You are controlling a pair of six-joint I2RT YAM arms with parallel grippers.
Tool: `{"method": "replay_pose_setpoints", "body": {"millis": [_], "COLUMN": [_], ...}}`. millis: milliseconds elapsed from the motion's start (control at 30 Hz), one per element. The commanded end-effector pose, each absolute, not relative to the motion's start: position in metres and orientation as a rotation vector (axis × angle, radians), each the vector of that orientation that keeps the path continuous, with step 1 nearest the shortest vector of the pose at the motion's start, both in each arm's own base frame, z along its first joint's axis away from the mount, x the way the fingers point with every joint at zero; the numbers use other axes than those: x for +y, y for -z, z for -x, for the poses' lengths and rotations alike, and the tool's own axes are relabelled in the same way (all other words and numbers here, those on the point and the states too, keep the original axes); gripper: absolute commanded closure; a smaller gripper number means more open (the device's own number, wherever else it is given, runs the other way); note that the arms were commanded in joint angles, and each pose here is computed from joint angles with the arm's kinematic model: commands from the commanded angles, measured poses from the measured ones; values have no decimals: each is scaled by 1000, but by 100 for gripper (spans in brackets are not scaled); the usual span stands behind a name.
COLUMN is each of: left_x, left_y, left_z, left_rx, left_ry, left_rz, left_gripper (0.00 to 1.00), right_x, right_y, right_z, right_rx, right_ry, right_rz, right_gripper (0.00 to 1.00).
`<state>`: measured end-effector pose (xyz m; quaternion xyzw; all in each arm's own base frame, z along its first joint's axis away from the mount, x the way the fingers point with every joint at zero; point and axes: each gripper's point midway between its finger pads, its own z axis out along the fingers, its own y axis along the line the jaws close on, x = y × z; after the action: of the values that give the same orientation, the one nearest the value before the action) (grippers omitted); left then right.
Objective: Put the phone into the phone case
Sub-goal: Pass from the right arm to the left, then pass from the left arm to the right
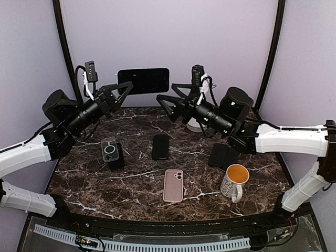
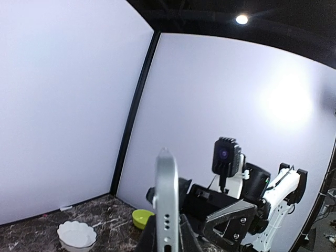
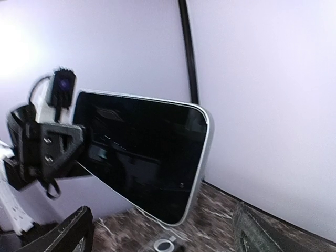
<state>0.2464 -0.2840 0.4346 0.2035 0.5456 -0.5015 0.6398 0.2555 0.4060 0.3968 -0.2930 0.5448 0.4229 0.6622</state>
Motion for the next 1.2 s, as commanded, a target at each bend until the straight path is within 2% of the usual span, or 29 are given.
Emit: {"method": "replay_pose_setpoints", "body": {"millis": [0,100,267,400,700,867,1033,1100,1167], "left_x": [-261,-268,-278,-290,-306,-312,-321,-323,-323], "left_y": [-496,-494,-493,-488,-487,-482,-473,-471,-468], "left_z": [-213,-211,-205,-206,-204,-205,-207,-206,-207], "left_rx": [897,891,866,879,870,886,918,924,934], "left_ry": [1218,1258,1313,1347,1377,1388,1426,1432,1432], "left_rz": [-399,-410,-441,-454,-487,-504,-514,-521,-523], "left_gripper": [100,100,100,100,100,100,100,100,100], "right_x": [422,425,420,419,421,418,416,412,408], "right_y": [-443,-449,-456,-461,-462,-465,-467,-470,-472], "right_z": [-208,-205,-203,-200,-208,-207,-207,-206,-206], "right_rx": [974,941,897,869,882,874,866,853,847], "right_ry": [-1415,-1465,-1524,-1543,-1522,-1500,-1487,-1482,-1473], "right_rz": [732,739,736,742,715,712,715,708,692], "right_gripper": [17,33,46,49,65,66,80,82,78]}}
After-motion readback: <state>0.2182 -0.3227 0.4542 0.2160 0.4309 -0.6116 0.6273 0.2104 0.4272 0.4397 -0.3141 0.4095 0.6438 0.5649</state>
